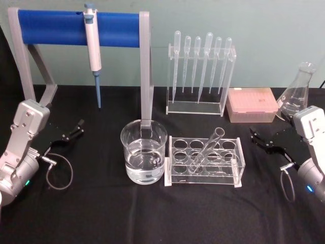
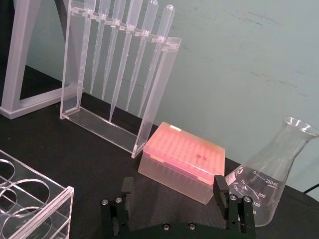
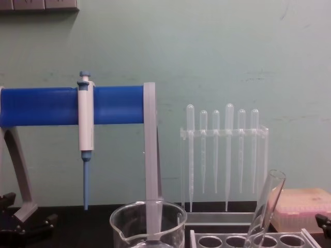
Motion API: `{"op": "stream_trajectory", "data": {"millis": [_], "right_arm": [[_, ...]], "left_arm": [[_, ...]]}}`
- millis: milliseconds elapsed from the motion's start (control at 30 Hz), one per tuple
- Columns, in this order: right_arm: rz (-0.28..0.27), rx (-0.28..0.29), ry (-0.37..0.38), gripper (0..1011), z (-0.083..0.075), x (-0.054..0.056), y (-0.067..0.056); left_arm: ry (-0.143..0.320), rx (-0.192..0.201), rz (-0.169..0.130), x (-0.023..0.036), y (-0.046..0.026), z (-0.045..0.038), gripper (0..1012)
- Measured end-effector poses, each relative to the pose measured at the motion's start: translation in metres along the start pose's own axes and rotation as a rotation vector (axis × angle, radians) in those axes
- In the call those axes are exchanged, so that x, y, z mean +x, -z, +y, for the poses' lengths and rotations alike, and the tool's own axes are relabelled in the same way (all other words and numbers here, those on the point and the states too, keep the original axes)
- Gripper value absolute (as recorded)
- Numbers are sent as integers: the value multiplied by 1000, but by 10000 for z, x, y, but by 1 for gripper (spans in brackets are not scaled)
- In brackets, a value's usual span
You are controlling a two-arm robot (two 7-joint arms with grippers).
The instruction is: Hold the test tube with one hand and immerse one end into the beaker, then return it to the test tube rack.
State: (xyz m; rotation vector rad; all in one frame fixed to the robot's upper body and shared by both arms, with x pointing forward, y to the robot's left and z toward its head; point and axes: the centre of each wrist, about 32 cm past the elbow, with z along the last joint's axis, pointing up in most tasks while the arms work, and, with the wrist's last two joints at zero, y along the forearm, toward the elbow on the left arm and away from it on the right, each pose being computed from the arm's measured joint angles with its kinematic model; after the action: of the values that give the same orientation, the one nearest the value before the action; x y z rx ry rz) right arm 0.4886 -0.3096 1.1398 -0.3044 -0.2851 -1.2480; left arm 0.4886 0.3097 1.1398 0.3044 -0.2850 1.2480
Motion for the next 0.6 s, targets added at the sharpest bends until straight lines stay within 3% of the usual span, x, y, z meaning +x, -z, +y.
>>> {"op": "stream_trajectory", "data": {"millis": [600], "right_arm": [[0, 0, 0, 1002, 0, 0, 0]], "left_arm": [[0, 0, 0, 0, 0, 0, 1000]]}}
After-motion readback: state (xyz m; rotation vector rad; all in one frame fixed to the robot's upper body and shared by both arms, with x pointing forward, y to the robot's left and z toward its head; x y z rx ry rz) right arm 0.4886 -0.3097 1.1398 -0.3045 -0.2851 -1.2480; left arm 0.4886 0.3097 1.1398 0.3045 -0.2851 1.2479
